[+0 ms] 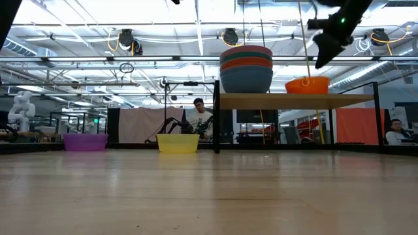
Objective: Place and stack bowls onto a shelf
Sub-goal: Stack the yellow bowl on the shelf
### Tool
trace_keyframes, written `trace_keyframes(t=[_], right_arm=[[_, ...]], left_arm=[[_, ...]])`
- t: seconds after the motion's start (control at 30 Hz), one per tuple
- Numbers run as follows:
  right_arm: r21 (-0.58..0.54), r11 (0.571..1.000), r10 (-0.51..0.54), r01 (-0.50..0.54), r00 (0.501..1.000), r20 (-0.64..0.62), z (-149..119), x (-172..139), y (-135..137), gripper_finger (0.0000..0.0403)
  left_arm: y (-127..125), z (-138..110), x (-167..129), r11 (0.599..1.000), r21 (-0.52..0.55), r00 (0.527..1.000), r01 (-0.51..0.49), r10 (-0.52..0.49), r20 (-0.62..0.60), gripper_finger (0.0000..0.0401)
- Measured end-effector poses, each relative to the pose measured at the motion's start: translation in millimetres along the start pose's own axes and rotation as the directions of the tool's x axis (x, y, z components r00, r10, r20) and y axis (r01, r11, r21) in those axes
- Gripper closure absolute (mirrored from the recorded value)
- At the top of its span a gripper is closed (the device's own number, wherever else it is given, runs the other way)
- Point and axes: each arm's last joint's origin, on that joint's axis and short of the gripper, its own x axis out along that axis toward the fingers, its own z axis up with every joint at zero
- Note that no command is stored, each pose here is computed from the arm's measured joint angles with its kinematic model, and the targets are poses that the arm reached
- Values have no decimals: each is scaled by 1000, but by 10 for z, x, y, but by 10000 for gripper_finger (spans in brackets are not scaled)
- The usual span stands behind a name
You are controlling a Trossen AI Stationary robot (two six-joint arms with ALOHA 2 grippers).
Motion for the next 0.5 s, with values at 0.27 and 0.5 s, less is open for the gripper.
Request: trace_keyframes(t=[0.27,0.5], right_arm=[[40,988,127,-147,939,319,-30,-482,-16,305],[53,982,141,-182,886,442,-91,-706,-52,305]], left_arm=[[169,102,50,969,-232,995,-84,96,41,325],[382,75,535,886,-375,962,-272,253,-101,325]])
